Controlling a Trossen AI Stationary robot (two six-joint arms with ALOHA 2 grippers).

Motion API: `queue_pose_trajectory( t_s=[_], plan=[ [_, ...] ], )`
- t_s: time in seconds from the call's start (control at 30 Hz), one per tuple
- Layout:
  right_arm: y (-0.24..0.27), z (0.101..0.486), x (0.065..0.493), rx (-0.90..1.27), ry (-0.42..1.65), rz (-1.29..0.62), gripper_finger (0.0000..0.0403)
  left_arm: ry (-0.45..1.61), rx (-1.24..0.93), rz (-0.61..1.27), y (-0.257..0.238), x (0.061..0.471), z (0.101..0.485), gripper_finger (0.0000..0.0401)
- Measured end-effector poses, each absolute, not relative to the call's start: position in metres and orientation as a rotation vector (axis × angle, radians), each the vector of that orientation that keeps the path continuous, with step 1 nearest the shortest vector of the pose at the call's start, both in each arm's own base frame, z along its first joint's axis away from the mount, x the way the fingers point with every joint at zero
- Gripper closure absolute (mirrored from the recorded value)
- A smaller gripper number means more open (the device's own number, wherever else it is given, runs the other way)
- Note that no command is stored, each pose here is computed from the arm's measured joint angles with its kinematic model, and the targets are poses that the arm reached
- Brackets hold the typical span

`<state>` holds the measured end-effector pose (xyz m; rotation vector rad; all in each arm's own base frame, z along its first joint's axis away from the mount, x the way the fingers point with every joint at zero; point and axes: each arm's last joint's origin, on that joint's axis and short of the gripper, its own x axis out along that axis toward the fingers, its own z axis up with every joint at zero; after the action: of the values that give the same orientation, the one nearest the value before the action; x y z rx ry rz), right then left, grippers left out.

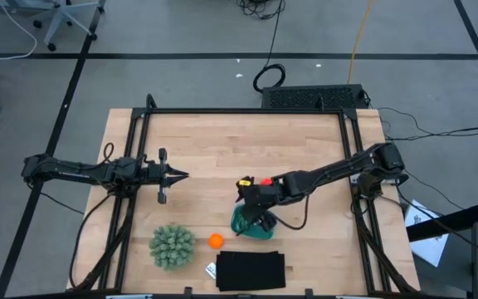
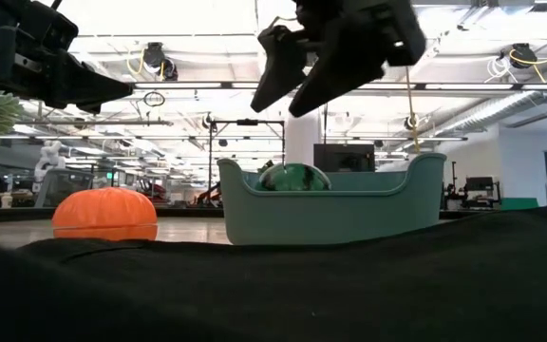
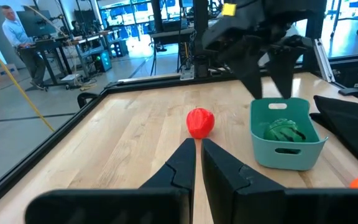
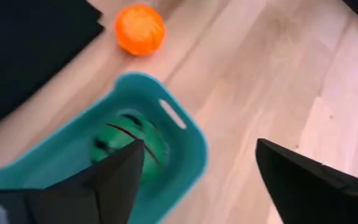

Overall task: Pick and placing Produce into tupperware
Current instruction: Adjust the blue bin

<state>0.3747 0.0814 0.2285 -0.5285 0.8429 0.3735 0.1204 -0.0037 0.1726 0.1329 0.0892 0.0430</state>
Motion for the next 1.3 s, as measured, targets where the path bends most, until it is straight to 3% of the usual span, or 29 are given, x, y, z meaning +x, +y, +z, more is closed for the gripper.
queue_pose_trajectory(
  t_s=[0.2, 0.53, 0.97, 1.3],
  plan=[
    [0.073, 0.227, 0.381, -0.524, 0.818, 0.347, 0.0193, 0.094, 0.133, 0.043, -0.004, 0.12, 0.172, 0.037],
    [0.06, 0.227, 0.383, -0.541, 0.819, 0.34, 0.0391, 0.121, 0.136, 0.042, -0.004, 0.12, 0.17, 0.037],
    [0.033, 0.196, 0.375, -0.472, 0.882, 0.269, 0.0402, 0.125, 0.136, 0.041, -0.004, 0.12, 0.169, 0.037],
    [0.037, 0.187, 0.371, -0.419, 0.866, 0.333, 0.0403, 0.123, 0.136, 0.043, -0.004, 0.12, 0.169, 0.037]
  ],
)
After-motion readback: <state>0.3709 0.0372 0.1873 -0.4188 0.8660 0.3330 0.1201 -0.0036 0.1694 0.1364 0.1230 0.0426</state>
